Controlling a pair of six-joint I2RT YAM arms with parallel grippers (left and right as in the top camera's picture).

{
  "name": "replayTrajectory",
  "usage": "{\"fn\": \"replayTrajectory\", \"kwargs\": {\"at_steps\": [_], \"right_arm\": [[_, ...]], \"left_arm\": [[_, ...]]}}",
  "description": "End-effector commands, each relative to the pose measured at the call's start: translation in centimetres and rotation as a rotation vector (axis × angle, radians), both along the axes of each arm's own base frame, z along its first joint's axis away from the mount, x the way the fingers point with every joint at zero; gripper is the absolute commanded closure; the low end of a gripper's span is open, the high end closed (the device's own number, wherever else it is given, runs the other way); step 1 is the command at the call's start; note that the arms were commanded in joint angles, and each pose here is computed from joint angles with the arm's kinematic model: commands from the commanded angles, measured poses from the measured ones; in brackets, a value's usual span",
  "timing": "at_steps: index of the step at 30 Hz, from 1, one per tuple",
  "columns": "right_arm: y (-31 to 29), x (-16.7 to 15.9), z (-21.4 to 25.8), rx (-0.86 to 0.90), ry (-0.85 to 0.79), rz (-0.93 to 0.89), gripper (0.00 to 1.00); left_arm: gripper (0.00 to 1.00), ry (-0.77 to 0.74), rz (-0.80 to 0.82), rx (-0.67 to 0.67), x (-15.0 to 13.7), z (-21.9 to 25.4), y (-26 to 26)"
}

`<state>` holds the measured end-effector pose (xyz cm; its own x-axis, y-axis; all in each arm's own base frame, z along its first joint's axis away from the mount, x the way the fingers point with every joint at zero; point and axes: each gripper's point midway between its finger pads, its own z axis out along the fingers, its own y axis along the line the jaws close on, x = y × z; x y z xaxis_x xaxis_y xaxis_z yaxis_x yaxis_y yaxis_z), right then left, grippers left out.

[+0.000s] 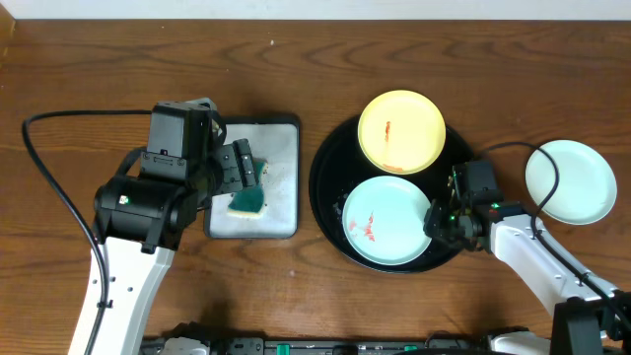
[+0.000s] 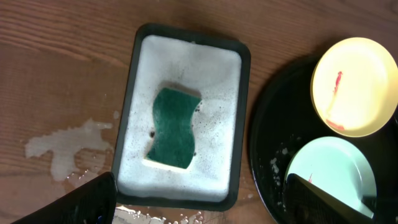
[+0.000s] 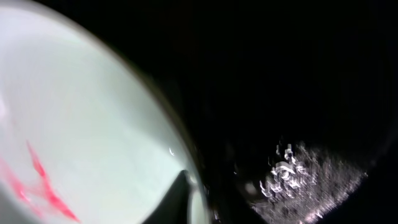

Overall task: Clean dirty plates on tray and stack at the side
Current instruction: 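Move right gripper back and grasp the remaining pale green plate rim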

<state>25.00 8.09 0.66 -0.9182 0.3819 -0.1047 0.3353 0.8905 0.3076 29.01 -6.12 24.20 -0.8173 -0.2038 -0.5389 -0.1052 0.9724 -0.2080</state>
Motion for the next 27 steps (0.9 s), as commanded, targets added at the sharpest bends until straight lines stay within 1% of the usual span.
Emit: {"fn": "replayTrajectory", "kwargs": {"at_steps": [1, 3, 7, 9, 12, 15, 17, 20, 22, 23, 25, 27], "right_arm": [[0.3, 2.4, 2.6, -0.011, -0.108, 0.045, 0.71], [0.5, 3.7, 5.1, -0.027, -0.189, 0.124, 0.68], [0.8, 6.0, 11.8, -0.089, -0.394, 0.305, 0.65], [0.9, 6.4, 14.7, -0.113, -0.468, 0.362, 0.64], [0.8, 5.9, 17.1, -0.123, -0.507, 0.381, 0.64], [0.6, 4.8, 17.7, -0.123, -0.499, 0.381, 0.63], [0.5, 4.3, 17.5, -0.122, -0.482, 0.383, 0.64], [0.4, 3.8, 17.0, -0.122, -0.449, 0.385, 0.64], [0.4, 3.7, 16.7, -0.121, -0.437, 0.386, 0.63], [0.4, 3.6, 16.7, -0.121, -0.434, 0.386, 0.63], [0.4, 3.7, 16.6, -0.121, -0.432, 0.387, 0.64], [0.4, 3.6, 16.6, -0.118, -0.428, 0.382, 0.64]], "left_arm": [[0.14, -0.019, -0.002, -0.001, 0.2, 0.8, 0.0], [0.14, -0.019, -0.002, -0.001, 0.2, 0.8, 0.0], [0.14, -0.006, -0.014, -0.021, 0.0, 0.6, -0.4], [0.14, 0.005, -0.013, -0.018, 0.1, 0.3, -0.4], [0.14, 0.022, -0.014, -0.015, 0.1, -0.1, -0.4], [0.14, 0.042, -0.011, -0.005, -0.2, -0.7, -0.3], [0.16, 0.074, 0.007, 0.028, -0.1, -2.0, 0.3], [0.17, 0.181, 0.018, 0.071, -0.2, -6.2, 0.7], [0.19, 0.252, 0.016, 0.087, 0.1, -9.3, 0.6], [0.21, 0.281, 0.016, 0.093, 0.3, -10.7, 0.5], [0.29, 0.342, 0.013, 0.103, 0.7, -13.5, 0.4], [0.32, 0.389, 0.008, 0.116, 1.4, -15.8, 0.3]]}}
